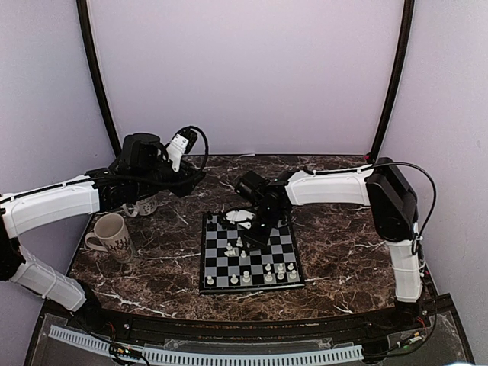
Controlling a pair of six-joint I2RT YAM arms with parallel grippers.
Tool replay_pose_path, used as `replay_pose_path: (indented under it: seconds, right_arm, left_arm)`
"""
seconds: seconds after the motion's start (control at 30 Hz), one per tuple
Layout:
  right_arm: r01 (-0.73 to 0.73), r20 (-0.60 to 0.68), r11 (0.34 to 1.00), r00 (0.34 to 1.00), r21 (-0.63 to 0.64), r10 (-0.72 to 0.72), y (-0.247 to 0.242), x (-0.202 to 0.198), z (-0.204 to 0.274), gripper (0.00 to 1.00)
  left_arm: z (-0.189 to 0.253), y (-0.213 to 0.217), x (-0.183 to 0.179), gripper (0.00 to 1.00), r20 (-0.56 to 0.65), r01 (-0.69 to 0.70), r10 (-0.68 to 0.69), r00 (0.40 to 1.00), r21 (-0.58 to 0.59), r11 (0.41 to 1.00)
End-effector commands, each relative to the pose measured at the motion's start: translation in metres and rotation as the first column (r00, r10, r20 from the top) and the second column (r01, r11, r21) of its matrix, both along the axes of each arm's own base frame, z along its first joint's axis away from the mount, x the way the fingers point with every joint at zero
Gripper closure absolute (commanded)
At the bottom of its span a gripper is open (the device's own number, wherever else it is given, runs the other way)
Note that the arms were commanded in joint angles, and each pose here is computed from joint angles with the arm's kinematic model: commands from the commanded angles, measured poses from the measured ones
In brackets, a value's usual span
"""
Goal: Set up the chess pieces on the board
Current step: Pick up the king from the chessboard, then pass from the right arm to the left
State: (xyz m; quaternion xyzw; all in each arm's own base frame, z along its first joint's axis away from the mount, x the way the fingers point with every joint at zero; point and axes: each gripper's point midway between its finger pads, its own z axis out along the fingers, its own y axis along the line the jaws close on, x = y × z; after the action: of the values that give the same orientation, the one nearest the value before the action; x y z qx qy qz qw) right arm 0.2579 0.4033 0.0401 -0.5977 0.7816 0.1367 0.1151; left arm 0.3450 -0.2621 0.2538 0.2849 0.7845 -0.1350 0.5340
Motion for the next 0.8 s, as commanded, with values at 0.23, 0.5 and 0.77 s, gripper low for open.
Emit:
replay_pose_path:
  seconds: [0.23, 0.5, 0.77]
  right_arm:
    - [0.0, 0.014, 1.0, 1.0, -0.013, 0.0, -0.01, -0.009, 0.006, 0.79]
    - [-0.018, 0.08, 0.994, 0.997, 0.103, 0.01, -0.014, -0.016, 0.056, 0.82]
    - [-0.046, 0.146, 0.958, 0.989, 0.284, 0.005, -0.032, -0.016, 0.103, 0.83]
  left_arm:
    - [0.001, 0.001, -0.001, 0.5, 0.011, 0.005, -0.005, 1.0, -0.001, 1.0]
    - [-0.007, -0.002, 0.002, 0.5, -0.02, -0.002, 0.002, 1.0, -0.01, 1.0]
    - [-0.008, -0.039, -0.011, 0.5, -0.258, 0.038, -0.112, 0.96, -0.276, 0.96]
